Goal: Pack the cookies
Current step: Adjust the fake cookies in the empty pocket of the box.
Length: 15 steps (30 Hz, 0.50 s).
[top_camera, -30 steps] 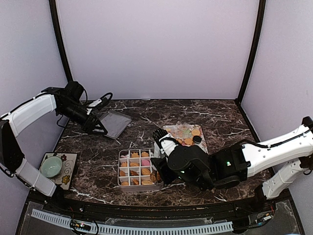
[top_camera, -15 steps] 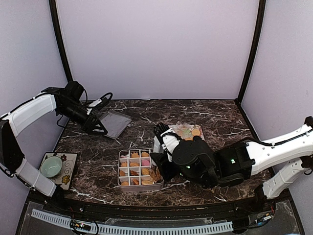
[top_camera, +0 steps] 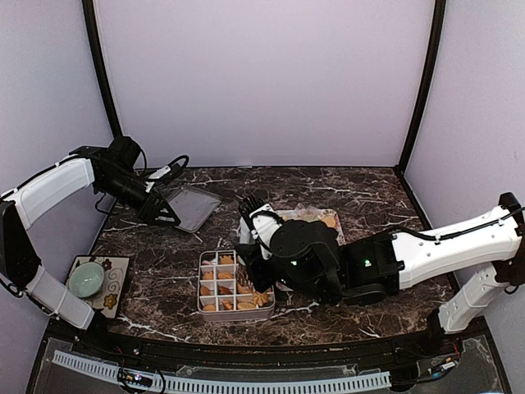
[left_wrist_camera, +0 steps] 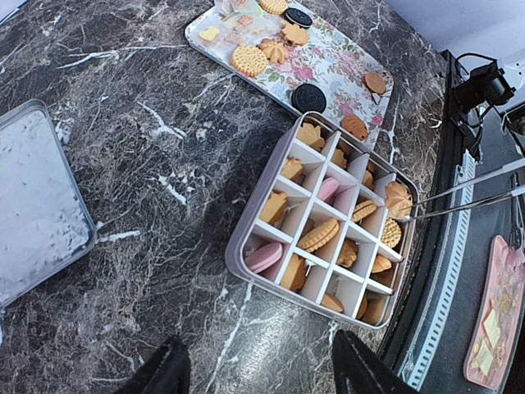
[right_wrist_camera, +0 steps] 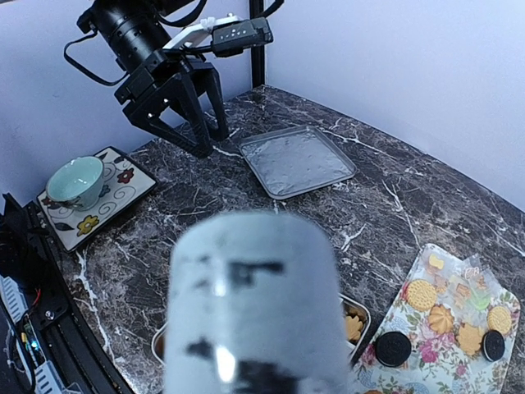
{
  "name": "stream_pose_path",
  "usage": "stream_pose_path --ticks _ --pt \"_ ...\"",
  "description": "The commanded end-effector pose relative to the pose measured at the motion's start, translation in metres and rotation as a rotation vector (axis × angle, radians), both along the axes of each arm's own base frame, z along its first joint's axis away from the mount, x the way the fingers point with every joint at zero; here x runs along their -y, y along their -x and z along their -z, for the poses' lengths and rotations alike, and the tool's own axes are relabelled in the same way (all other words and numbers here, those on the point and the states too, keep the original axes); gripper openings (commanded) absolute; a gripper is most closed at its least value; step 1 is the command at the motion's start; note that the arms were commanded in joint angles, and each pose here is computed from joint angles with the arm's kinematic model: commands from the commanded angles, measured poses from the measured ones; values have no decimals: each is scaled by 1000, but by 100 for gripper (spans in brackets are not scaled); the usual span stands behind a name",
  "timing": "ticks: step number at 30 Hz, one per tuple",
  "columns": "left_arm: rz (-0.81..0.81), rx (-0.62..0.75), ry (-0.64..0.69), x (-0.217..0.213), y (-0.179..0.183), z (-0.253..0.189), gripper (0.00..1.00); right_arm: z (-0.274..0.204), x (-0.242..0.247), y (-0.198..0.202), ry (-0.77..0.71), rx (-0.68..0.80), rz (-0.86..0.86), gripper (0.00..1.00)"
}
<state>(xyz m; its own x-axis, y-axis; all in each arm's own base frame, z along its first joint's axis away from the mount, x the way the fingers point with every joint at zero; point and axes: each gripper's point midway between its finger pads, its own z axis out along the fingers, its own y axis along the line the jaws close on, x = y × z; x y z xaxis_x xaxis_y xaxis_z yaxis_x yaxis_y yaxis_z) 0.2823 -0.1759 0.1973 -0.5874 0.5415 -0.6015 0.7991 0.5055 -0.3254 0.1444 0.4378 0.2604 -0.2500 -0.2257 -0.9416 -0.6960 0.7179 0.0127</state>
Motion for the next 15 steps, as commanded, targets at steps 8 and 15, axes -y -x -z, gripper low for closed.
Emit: stream_pose_path --ticks 8,15 --pt "11 -1 17 0 8 -5 61 7 8 -2 -59 -46 27 24" --pt "10 2 16 0 7 -6 60 17 26 -3 -31 -65 61 22"
